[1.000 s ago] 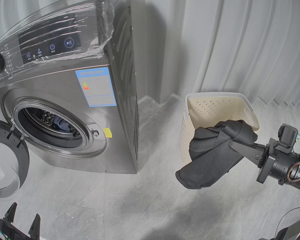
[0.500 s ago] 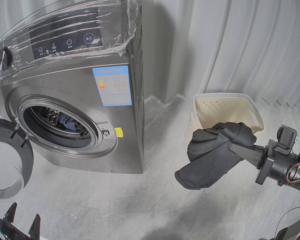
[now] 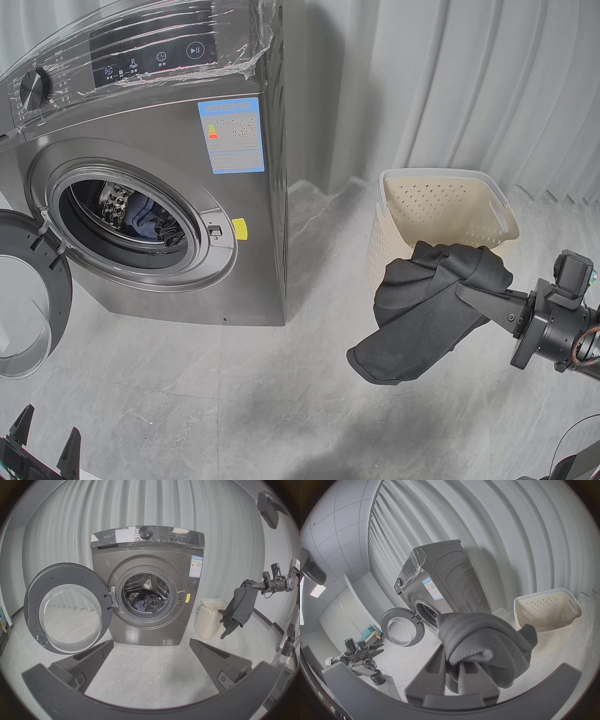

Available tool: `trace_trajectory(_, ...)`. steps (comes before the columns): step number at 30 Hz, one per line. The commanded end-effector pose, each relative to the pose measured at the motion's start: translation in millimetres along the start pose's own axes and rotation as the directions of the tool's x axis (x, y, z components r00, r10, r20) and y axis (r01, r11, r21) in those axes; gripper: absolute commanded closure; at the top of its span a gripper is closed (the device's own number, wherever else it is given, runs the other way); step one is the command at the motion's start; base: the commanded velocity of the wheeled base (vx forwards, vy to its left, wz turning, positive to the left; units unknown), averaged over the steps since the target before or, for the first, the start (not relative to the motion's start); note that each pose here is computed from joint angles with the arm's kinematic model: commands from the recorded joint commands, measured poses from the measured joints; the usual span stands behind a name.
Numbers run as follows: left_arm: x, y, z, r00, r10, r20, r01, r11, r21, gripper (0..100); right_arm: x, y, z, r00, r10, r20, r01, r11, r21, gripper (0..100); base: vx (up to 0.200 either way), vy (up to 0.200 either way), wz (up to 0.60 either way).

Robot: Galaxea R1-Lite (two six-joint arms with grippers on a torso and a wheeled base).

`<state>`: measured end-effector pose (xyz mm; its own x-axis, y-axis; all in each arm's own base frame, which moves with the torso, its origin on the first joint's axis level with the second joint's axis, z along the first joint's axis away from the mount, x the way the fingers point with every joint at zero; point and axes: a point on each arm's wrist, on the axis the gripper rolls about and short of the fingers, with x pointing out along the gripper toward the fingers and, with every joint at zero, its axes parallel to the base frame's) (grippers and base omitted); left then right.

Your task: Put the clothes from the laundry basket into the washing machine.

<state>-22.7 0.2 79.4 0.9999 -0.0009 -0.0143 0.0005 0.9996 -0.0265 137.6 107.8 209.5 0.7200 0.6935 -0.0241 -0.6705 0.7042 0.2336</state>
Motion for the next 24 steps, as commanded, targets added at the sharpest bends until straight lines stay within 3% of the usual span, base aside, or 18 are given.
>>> trace_trajectory(1, 0.4, 0.1, -2.9, 1.000, 0.001, -0.006, -0.001, 1.000, -0.001, 0, 0.3, -0.1, 0.3, 1.000, -0.001, 0.001, 0.001, 1.000, 0.000, 100, 0.000, 0.200, 0.00)
trace_trajectory(24, 0.6, 0.1, -2.8, 1.000, 0.000, -0.007, 0.000, 1.000, -0.001, 0, -1.0, -2.1, 5.4, 0.999, -0.036, 0.030, 0.037, 0.999, -0.001, 100, 0.000, 0.191, 0.00)
